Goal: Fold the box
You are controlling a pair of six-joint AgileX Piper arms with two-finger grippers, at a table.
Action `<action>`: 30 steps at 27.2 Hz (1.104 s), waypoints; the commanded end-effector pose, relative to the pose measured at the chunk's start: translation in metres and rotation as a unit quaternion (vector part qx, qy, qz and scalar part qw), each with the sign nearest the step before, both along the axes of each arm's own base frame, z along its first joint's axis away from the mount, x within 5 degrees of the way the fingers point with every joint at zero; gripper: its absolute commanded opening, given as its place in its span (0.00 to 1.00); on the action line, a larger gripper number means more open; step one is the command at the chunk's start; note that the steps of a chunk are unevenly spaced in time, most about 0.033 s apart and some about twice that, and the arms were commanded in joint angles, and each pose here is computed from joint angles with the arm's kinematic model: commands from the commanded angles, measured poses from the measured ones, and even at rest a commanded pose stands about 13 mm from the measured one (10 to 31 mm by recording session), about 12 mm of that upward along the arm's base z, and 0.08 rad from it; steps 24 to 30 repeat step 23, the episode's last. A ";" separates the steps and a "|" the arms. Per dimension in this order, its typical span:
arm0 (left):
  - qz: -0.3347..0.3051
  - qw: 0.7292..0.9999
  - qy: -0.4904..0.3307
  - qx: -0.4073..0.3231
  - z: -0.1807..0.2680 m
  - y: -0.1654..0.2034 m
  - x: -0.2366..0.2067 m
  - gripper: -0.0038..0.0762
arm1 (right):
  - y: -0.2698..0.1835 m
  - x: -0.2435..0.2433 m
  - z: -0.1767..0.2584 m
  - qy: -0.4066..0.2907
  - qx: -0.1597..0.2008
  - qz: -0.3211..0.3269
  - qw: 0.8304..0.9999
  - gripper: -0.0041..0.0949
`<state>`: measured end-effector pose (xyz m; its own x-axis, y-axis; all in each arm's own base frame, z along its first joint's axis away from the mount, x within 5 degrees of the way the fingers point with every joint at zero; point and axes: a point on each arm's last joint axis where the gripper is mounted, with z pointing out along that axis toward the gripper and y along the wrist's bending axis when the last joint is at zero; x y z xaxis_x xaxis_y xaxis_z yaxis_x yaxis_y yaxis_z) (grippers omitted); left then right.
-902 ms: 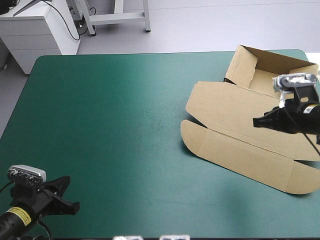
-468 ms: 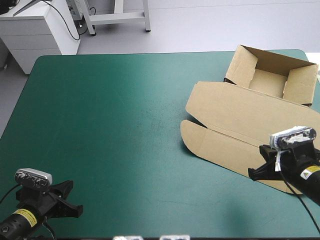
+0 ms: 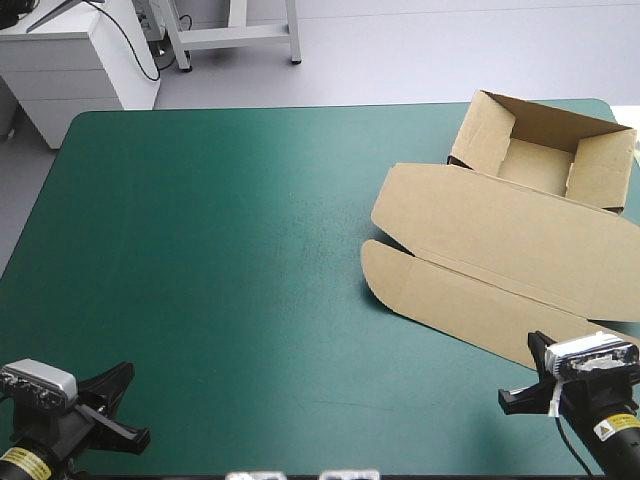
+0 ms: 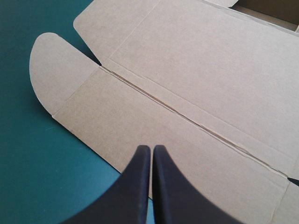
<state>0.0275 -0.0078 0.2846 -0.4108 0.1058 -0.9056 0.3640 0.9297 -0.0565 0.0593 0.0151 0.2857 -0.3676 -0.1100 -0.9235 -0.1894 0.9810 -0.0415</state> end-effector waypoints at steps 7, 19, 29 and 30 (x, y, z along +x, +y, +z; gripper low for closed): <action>-0.012 0.999 -0.043 -0.003 0.005 -0.002 0.003 0.04 | -0.006 -0.017 0.001 -0.068 0.006 -0.041 0.997 0.02; -0.014 0.999 -0.052 -0.007 0.002 -0.004 0.005 0.04 | -0.006 -0.018 -0.006 -0.060 0.006 -0.040 0.997 0.02; -0.014 0.999 -0.052 -0.007 0.002 -0.004 0.005 0.04 | -0.006 -0.018 -0.006 -0.060 0.006 -0.040 0.997 0.02; -0.014 0.999 -0.052 -0.007 0.002 -0.004 0.005 0.04 | -0.006 -0.018 -0.006 -0.060 0.006 -0.040 0.997 0.02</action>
